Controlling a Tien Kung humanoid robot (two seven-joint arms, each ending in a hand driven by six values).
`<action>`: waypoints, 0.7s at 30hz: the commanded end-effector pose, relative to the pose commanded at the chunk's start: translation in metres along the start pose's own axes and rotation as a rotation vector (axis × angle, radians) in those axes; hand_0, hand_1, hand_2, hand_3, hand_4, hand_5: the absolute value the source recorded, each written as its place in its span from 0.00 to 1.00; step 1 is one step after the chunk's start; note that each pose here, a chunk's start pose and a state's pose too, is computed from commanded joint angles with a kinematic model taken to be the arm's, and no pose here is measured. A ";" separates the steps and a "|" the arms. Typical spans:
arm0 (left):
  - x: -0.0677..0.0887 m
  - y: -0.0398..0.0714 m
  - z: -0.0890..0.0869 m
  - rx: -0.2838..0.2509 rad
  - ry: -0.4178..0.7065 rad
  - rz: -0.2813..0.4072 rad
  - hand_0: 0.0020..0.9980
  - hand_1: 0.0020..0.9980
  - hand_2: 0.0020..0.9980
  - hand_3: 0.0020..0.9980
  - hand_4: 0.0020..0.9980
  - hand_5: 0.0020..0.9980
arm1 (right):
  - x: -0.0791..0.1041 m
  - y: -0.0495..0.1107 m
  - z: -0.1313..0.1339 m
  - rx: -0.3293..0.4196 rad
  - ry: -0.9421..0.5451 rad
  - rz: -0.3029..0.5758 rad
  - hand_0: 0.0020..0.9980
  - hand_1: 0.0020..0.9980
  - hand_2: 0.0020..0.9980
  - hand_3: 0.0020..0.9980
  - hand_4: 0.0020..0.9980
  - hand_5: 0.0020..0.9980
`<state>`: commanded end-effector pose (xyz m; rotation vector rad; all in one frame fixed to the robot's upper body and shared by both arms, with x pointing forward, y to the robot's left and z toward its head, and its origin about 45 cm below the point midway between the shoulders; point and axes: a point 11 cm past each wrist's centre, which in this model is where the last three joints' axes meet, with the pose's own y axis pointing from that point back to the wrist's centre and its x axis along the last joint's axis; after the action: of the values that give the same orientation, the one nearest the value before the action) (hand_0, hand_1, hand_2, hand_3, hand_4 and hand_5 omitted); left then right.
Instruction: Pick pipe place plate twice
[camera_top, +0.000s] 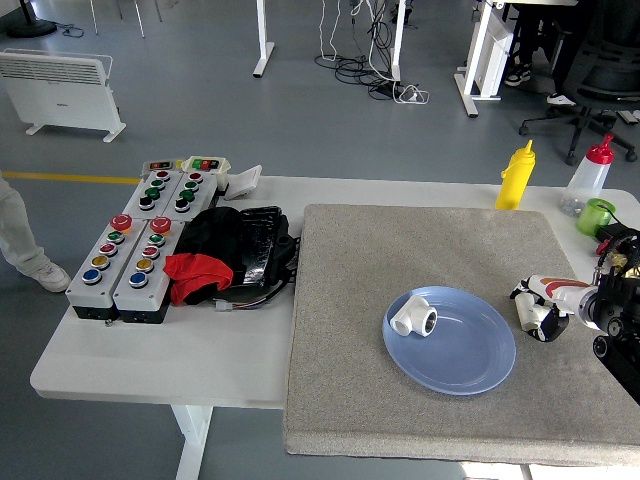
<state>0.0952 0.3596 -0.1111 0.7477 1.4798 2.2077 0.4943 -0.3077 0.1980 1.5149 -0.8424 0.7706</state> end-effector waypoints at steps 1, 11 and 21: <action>0.000 0.000 0.000 0.000 0.000 0.000 0.63 0.64 0.66 0.72 0.49 1.00 | 0.000 0.000 0.001 -0.001 -0.001 0.001 0.35 0.52 0.63 0.72 0.63 0.00; -0.001 0.000 0.001 0.001 -0.003 -0.001 0.63 0.64 0.66 0.72 0.49 1.00 | 0.011 0.005 0.004 0.014 -0.026 0.032 0.32 0.50 0.62 0.71 0.64 0.02; 0.003 -0.001 -0.002 0.008 -0.005 0.006 0.63 0.64 0.66 0.72 0.49 1.00 | 0.040 0.020 -0.012 0.089 -0.061 0.123 0.32 0.49 0.61 0.70 0.61 0.00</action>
<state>0.0918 0.3597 -0.1117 0.7606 1.4864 2.2039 0.4986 -0.3001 0.2438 1.5827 -0.9650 0.8652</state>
